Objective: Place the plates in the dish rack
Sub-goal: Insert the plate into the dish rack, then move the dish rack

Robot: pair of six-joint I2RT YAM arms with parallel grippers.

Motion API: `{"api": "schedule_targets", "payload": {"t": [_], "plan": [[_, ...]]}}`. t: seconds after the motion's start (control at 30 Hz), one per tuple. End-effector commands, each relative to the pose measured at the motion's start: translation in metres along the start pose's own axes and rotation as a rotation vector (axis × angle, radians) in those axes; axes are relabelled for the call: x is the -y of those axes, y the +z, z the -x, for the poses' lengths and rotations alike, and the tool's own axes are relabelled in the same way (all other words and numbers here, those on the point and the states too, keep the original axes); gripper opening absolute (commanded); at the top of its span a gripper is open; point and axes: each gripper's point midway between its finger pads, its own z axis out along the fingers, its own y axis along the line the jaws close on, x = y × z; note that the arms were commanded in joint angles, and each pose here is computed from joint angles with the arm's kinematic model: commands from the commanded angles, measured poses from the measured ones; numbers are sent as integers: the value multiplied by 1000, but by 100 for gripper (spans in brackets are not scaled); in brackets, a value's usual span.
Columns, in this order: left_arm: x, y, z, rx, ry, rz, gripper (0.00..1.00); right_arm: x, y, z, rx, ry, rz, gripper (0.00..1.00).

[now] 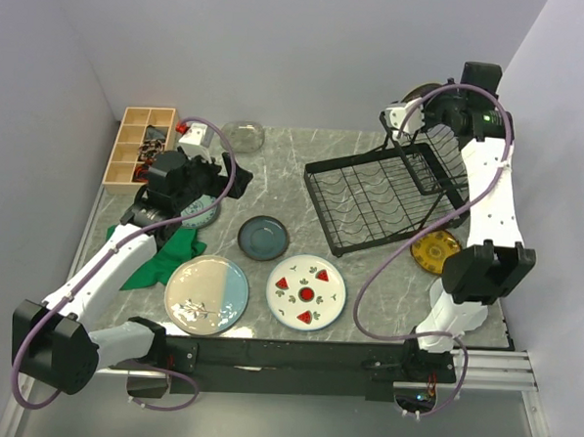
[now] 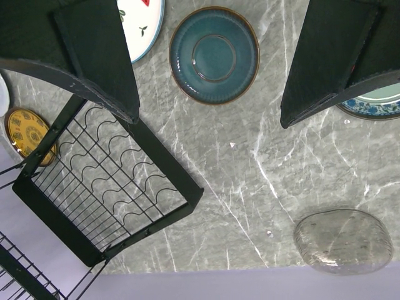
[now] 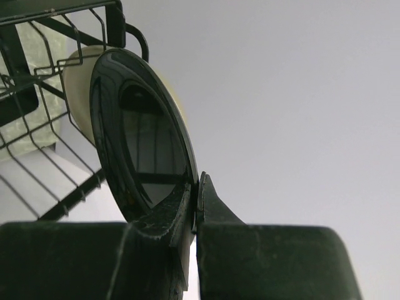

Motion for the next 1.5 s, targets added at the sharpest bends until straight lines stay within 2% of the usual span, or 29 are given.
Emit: {"api": "schedule_targets", "payload": {"t": [0.0,0.17,0.33,0.43,0.47,0.5,0.6,0.63,0.67,0.7,0.77,0.8,0.87,0.9,0.93,1.07,1.17,1.2,1.23,1.27,1.3,1.33,1.4,1.47], "plan": [[9,-2,17,44,2,-38,99,50,-56,10,-52,-303,-121,0],[14,0,13,27,-17,-70,99,49,-81,19,-48,-228,-157,0],[17,6,5,-4,-77,-124,99,58,-123,35,-41,-58,-245,0],[27,14,-8,-53,-102,-219,99,68,-158,45,-25,179,-342,0],[32,15,-12,-68,-103,-261,99,68,-166,49,2,334,-375,0],[45,12,-16,-92,-99,-348,100,69,-185,59,16,397,-411,0],[68,14,-32,-158,-115,-474,99,63,-219,77,61,638,-502,0],[73,21,-31,-163,-36,-477,99,59,-226,79,56,701,-519,0],[77,21,-47,-224,-4,-459,99,53,-230,84,76,800,-521,0],[101,20,-60,-251,63,-493,99,47,-238,90,85,843,-532,0],[113,24,-74,-240,169,-487,100,40,-244,101,131,961,-543,0],[134,18,-86,-250,200,-539,99,32,-247,109,154,1002,-542,0],[145,18,-97,-240,283,-550,99,27,-250,119,204,1127,-545,0],[164,12,-107,-247,333,-589,99,23,-256,124,216,1168,-561,0],[168,15,-108,-218,446,-591,99,21,-260,127,227,1204,-575,0],[192,31,-128,-205,650,-623,99,12,-274,137,265,1382,-622,0],[200,57,-149,-224,758,-636,99,8,-290,138,252,1431,-672,0],[208,67,-141,-194,801,-641,100,7,-298,136,231,1440,-706,0],[205,77,-162,-247,832,-648,99,8,-305,135,223,1442,-726,0],[212,82,-168,-251,859,-664,100,8,-311,134,211,1454,-744,0],[222,93,-157,-213,906,-660,99,6,-314,131,187,1465,-757,0],[215,102,-182,-290,932,-663,99,5,-316,130,176,1470,-763,0],[226,120,-175,-269,974,-659,99,3,-319,129,160,1486,-766,0],[222,134,-194,-321,993,-660,99,1,-319,131,163,1499,-756,0]]}}
